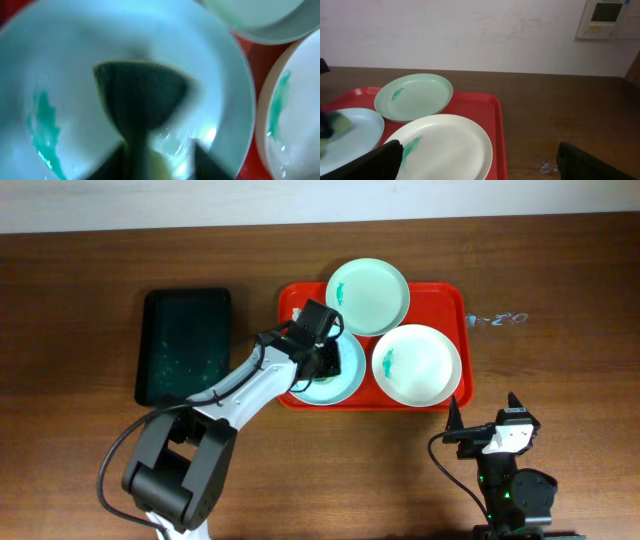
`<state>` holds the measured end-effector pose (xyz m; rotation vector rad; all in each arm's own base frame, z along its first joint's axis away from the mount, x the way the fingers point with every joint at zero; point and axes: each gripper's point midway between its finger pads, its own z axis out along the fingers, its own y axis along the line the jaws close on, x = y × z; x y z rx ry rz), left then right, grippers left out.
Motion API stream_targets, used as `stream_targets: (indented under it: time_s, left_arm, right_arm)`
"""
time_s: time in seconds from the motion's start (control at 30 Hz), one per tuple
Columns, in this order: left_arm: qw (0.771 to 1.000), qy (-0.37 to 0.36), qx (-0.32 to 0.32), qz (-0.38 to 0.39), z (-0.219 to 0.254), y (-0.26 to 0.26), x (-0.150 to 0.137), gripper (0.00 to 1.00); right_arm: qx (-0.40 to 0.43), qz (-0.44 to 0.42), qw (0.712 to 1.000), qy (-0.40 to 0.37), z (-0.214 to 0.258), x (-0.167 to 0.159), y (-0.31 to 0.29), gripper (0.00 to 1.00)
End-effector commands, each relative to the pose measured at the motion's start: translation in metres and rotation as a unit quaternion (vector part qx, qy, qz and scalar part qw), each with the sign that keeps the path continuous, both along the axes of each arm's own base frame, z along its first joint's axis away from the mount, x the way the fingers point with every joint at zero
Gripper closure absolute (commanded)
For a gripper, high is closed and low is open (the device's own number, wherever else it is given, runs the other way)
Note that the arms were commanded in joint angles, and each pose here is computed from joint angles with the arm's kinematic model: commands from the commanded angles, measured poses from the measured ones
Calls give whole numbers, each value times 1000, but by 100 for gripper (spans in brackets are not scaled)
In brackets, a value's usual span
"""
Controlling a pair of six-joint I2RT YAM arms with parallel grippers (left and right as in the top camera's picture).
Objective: Clean dirty plates on tray and stack at the side
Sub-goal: 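Carry the sponge with left gripper onto the light blue plate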
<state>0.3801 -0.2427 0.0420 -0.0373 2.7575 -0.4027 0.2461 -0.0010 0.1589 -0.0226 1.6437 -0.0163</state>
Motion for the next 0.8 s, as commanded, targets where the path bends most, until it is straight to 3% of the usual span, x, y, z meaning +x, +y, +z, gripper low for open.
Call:
stream_targets:
  time_s: [0.0,0.03,0.1,0.17,0.27,0.37,0.43,0.5,0.53,0.57,0.63,0.67,0.77]
  left_arm:
    - [999,-28,-37,2,40,-11,17,1]
    - [998,-34,-56,-1,56,-15,21,1]
    - [992,-79,-98,14,134,1,36,1]
    - [988,-116,-75,75,190,60,29,1]
    - [973,-97,75,197,201,171,-12,1]
    - [964,-5,131,232,186,218,-61,1]
    - [963,25,145,227,181,221,-75,1]
    - [963,26,144,226,180,220,-75,1]
    - [963,26,144,226,181,220,-76,1]
    - [963,26,144,226,181,220,-76,1]
    - [963,26,144,226,181,220,-76,1]
    - [963,26,144,226,181,220,-76,1]
    - [963,26,144,226,181,220,-76,1]
  right_arm:
    - [4,-6,1000,2,-3,0,-3,2]
    - [4,-6,1000,2,-3,0,-3,2]
    - [4,-6,1000,2,-3,0,-3,2]
    - [4,-6,1000,2,-3,0,-3,2]
    - [4,-6,1000,2,-3,0,-3,2]
    - [4,-6,1000,2,-3,0,-3,2]
    - [4,-2,1000,-2,-1,0,-1,2]
    - [99,123,987,-3,6,-5,43,2]
    - [196,243,950,26,11,-22,85,2]
    - [242,288,925,43,15,-32,100,2]
    - [304,304,903,3,49,-35,101,2]
    - [298,314,901,-29,64,-38,100,2]
    - [251,319,886,-223,149,-64,85,2]
